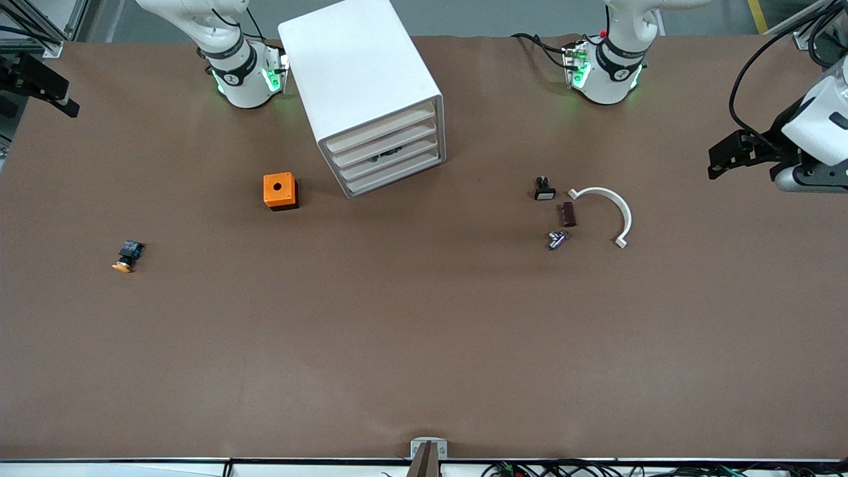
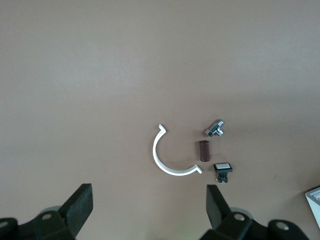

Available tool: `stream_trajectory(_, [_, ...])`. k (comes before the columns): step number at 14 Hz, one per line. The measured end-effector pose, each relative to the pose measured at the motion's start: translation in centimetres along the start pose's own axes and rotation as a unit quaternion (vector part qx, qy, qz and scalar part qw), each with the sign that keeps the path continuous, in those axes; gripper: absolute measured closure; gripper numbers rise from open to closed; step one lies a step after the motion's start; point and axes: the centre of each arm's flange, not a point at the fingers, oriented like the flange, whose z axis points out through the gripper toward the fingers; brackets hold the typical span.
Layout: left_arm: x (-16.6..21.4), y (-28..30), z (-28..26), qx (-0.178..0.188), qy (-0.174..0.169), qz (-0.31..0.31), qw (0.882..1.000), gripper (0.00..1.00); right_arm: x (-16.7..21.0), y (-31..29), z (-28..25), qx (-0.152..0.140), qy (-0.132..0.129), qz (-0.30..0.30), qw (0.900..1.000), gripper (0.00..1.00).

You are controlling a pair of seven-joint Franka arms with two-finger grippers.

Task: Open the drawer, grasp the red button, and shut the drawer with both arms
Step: 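Move the left gripper toward the front of the white drawer cabinet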

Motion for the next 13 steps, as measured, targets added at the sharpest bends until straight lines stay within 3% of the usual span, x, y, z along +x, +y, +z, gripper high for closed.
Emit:
stream_trajectory(9, [0.1, 0.0, 0.3, 0.000, -0.003, 0.000, 1.000, 0.00, 0.0, 0.0, 0.0, 0.000, 0.000, 0.000, 1.000, 0.00])
stream_trajectory(13, [1.4, -0.4, 2.8, 0.000, -0.028, -0.004, 1.000, 0.00, 0.0, 0.0, 0.0, 0.001, 0.000, 0.000, 1.000, 0.00])
